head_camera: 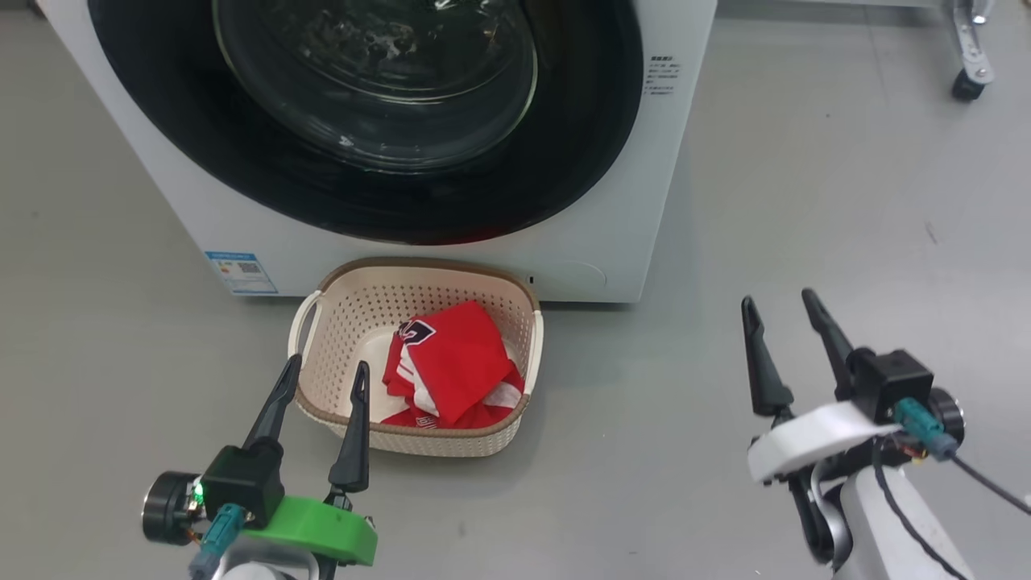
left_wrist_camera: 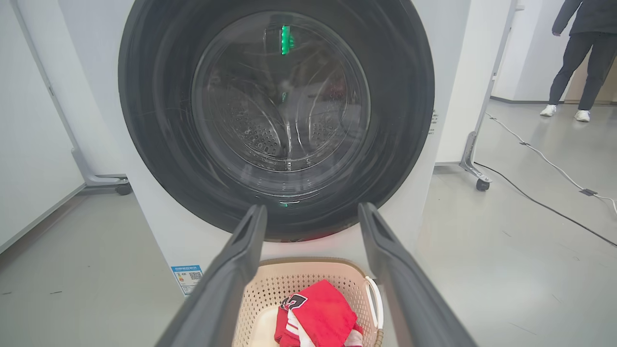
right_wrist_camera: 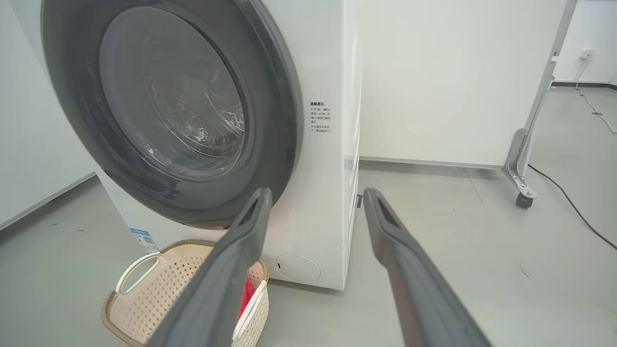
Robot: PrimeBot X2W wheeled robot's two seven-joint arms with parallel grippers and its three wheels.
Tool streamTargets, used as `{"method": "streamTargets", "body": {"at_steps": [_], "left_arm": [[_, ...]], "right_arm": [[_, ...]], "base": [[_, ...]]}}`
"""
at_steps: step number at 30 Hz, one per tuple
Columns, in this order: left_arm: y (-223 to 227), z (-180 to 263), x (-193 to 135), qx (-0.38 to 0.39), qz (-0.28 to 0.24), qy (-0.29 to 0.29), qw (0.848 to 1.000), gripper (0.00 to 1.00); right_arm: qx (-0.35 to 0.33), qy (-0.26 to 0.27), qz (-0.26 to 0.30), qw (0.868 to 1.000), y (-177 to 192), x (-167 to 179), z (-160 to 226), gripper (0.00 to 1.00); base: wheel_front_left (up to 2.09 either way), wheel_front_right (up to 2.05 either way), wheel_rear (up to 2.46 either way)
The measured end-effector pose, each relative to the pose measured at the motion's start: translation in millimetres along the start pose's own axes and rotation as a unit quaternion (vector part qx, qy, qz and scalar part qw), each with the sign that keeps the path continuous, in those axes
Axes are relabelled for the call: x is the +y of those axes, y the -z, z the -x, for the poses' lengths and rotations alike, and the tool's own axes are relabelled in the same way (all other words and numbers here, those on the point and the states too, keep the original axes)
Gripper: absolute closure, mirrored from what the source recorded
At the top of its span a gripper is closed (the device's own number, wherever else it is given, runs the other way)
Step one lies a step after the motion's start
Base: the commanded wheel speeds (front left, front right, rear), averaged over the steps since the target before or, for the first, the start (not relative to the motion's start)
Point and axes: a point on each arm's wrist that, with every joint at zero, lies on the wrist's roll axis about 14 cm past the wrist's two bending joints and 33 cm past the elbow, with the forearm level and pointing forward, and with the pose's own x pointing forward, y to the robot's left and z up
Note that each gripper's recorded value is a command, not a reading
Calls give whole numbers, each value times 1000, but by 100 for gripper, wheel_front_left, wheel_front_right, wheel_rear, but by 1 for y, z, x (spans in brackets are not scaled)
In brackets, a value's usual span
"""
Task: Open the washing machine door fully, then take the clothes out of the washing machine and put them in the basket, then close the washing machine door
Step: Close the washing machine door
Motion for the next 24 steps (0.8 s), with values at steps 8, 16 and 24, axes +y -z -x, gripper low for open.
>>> {"method": "streamTargets", "body": {"at_steps": [8, 16, 24], "left_arm": [[8, 7, -7, 18, 0, 12, 1000, 0], [15, 14, -18, 32, 1, 27, 999, 0], [21, 23, -23, 44, 2, 33, 998, 0]], "right_arm": [[12, 22, -5, 1000, 8, -4, 37, 0], [-5, 59, -7, 998, -2, -18, 61, 0], [-7, 82, -12, 997, -3, -23, 81, 0]], "base": [[0, 0, 0], [0, 0, 0], [0, 0, 0]]}}
